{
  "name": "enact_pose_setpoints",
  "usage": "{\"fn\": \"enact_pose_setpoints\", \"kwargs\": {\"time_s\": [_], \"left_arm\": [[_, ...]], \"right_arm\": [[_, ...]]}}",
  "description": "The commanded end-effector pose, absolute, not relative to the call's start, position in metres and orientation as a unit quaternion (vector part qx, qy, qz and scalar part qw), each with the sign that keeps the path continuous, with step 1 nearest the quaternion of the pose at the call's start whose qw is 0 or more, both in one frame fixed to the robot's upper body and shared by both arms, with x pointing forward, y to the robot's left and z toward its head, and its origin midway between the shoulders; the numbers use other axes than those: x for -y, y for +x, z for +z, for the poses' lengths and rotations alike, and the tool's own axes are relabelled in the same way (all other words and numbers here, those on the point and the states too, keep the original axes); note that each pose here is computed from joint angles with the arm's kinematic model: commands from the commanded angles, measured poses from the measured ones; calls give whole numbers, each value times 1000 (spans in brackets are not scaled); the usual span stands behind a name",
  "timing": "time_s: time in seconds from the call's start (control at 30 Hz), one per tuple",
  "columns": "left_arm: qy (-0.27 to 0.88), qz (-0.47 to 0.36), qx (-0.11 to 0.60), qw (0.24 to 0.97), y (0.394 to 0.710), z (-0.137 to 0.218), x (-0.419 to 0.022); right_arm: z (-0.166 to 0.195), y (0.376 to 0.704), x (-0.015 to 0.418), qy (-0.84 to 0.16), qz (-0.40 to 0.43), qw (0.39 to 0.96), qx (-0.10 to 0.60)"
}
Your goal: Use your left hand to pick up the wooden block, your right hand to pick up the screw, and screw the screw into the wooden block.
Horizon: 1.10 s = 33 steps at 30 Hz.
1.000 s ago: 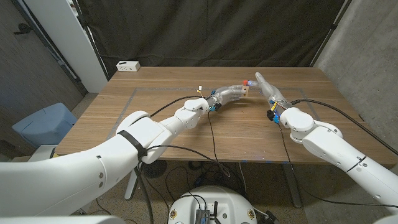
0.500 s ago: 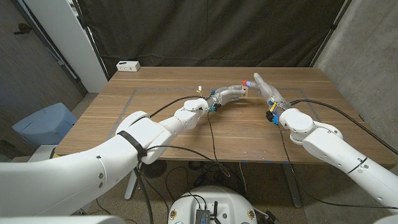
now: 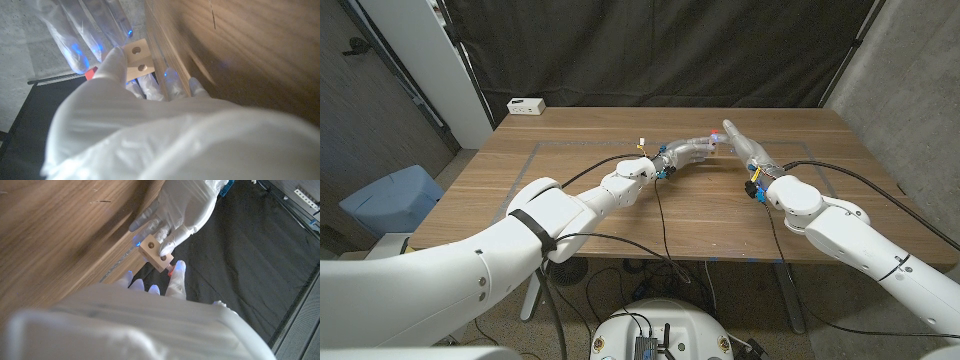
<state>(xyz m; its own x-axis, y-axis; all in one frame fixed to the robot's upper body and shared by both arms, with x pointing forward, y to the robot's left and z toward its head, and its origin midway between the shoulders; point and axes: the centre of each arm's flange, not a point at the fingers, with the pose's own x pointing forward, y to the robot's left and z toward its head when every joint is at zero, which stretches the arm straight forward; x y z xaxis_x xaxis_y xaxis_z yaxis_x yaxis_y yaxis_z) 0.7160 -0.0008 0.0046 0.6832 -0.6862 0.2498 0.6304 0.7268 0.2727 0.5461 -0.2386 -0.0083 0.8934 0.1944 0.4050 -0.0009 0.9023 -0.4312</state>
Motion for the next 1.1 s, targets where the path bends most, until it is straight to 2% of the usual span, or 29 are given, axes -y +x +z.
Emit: {"fn": "enact_pose_setpoints", "kwargs": {"time_s": [0.03, 1.1], "left_arm": [[85, -355, 162, 917, 717, 5, 2], [91, -357, 167, 915, 717, 7, 2]], "right_arm": [[-8, 548, 232, -216, 59, 948, 225], [-7, 547, 268, -196, 10, 955, 222]]}}
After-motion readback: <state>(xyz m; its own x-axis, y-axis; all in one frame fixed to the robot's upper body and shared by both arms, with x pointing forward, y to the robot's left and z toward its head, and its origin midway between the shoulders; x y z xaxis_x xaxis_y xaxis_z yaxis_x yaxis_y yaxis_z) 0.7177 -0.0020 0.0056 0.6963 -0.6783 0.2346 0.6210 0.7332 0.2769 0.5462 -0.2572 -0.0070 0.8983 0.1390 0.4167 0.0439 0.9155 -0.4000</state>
